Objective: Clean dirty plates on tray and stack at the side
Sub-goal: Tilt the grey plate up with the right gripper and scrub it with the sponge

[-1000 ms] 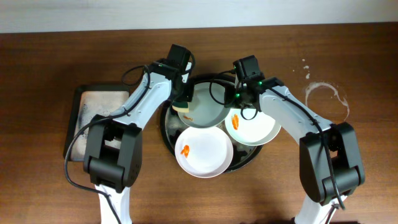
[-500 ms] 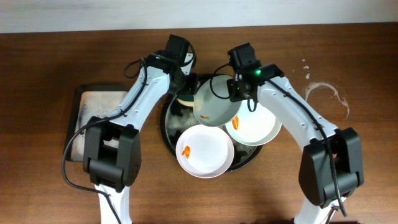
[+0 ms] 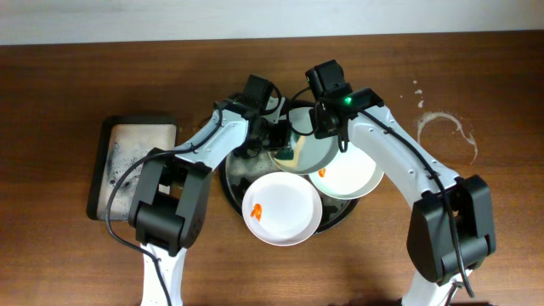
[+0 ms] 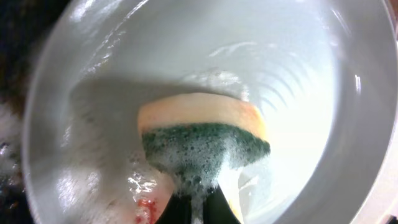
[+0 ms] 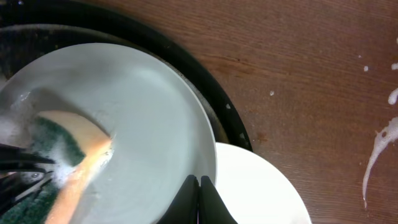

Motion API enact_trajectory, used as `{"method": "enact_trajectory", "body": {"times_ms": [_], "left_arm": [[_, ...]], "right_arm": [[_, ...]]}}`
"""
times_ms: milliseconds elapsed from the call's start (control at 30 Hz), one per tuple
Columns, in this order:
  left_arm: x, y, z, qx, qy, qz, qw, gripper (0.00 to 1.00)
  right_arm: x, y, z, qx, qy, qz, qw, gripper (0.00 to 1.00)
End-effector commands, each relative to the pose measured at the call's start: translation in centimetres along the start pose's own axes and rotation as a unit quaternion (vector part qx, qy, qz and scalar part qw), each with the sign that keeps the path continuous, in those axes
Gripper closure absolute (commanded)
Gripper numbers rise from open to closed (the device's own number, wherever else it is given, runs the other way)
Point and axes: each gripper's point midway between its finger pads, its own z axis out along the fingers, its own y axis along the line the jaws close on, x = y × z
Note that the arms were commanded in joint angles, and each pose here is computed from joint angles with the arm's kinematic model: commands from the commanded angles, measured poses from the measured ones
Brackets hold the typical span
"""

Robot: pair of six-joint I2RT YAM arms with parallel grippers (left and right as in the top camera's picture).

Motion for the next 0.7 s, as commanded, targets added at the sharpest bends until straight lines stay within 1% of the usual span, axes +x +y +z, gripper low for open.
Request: {"method": "enact_trajectory", "body": {"times_ms": [0,100,167,200,233,333,367,433,467,533,567,667], "left_arm": [[1.8,4.1,1.2,-0.091,0.019,-0.046,0.995,1.0],[1.3,5.6,0.5,-0.104,0.011,-0.064,0.992,1.0],[1.2,6.6,0.0,-0.109,0.01,-0.077,0.991,1.0],[1.2,7.1,-0.2,-0.111,0.012,-0.083,0.99,1.0],[1.2,7.3,-0.3,-0.111,0.012,-0.085,0.99,1.0],[1.2,7.2,-0.3,-0.111,0.012,-0.084,0.99,1.0],[1.2,7.2,-0.3,-0.111,0.012,-0.084,0.99,1.0],[1.2,7.2,-0.3,-0.111,0.012,-0.083,0.99,1.0],[1.2,7.2,-0.3,-0.111,0.013,-0.082,0.99,1.0],[1.2,7.2,-0.3,-0.111,0.012,-0.082,0.99,1.0],[1.2,7.2,-0.3,-0.111,0.012,-0.082,0.99,1.0],[1.2,7.2,-0.3,-0.111,0.011,-0.082,0.99,1.0]], "right_arm": [[-1.6,0.0,-1.8,-0.004,-0.029,0.003,1.0,0.96],[-0.7,-0.1,-1.7,-0.004,-0.011,0.003,1.0,0.96],[0.2,0.0,-1.4,-0.019,0.012,0.03,0.999,0.95],[0.6,0.3,-1.0,-0.041,0.024,0.039,0.998,0.76],[1.1,0.0,-0.4,-0.049,0.038,0.064,0.996,0.65],[2.9,-0.6,2.4,-0.089,0.089,0.103,0.987,0.51],[3.6,-1.6,3.3,-0.089,0.109,0.131,0.981,0.5],[3.9,-1.7,4.0,-0.13,0.125,0.155,0.971,0.5],[4.0,-1.8,4.3,-0.146,0.13,0.161,0.967,0.53],[4.7,-0.7,5.0,-0.196,0.15,0.166,0.955,0.67],[4.9,-0.1,5.2,-0.212,0.155,0.161,0.951,0.67],[5.0,0.6,5.3,-0.219,0.159,0.156,0.95,0.67]]}}
